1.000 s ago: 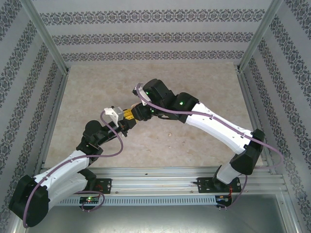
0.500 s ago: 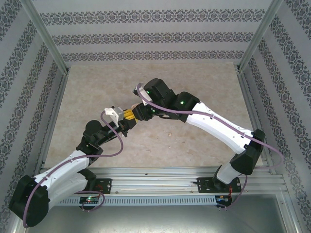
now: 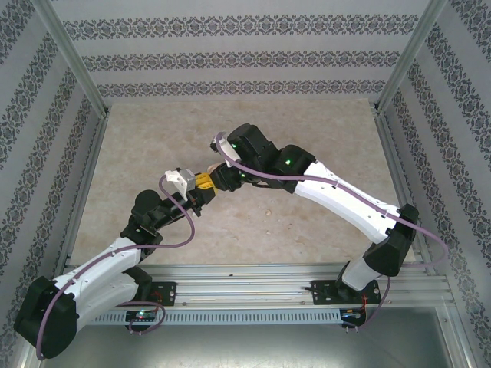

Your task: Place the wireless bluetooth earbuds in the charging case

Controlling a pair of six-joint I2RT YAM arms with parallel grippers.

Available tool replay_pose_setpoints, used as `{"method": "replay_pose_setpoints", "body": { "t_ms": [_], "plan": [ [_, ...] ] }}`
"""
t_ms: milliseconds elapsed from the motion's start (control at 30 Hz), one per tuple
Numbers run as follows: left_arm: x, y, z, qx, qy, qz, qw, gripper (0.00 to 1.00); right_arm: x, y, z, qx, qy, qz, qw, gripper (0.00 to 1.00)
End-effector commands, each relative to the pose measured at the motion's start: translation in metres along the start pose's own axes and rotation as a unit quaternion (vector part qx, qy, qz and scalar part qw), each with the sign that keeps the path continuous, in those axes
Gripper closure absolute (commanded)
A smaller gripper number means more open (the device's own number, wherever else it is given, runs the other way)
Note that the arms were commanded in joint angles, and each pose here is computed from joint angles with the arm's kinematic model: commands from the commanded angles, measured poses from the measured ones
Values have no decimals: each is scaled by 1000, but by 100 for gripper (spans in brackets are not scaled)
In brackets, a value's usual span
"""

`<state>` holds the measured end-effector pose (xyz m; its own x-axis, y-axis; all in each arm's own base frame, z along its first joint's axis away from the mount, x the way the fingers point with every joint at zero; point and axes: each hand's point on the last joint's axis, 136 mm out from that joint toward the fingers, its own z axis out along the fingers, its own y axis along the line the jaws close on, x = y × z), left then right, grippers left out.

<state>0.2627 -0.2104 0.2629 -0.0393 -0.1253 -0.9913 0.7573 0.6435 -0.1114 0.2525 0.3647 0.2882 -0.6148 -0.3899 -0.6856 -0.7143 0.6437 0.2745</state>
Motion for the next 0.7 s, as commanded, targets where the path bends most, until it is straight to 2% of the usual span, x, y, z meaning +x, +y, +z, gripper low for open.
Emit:
{"method": "replay_pose_setpoints", "body": {
  "t_ms": [0, 267, 500, 667],
  "plan": [
    [-12, -9, -3, 17, -23, 6, 1000, 100, -13, -8, -18, 15, -19, -15, 1000, 73],
    [-13, -10, -2, 21, -23, 5, 1000, 100, -13, 2, -17, -13, -3, -58, 998, 81],
    [-13, -11, -2, 23, -22, 5, 999, 100, -9, 3, -8, -20, 19, -64, 998, 80],
    [-13, -11, -2, 22, -21, 6, 1000, 100, -12, 6, -12, -25, 7, -53, 998, 76]
  ]
}}
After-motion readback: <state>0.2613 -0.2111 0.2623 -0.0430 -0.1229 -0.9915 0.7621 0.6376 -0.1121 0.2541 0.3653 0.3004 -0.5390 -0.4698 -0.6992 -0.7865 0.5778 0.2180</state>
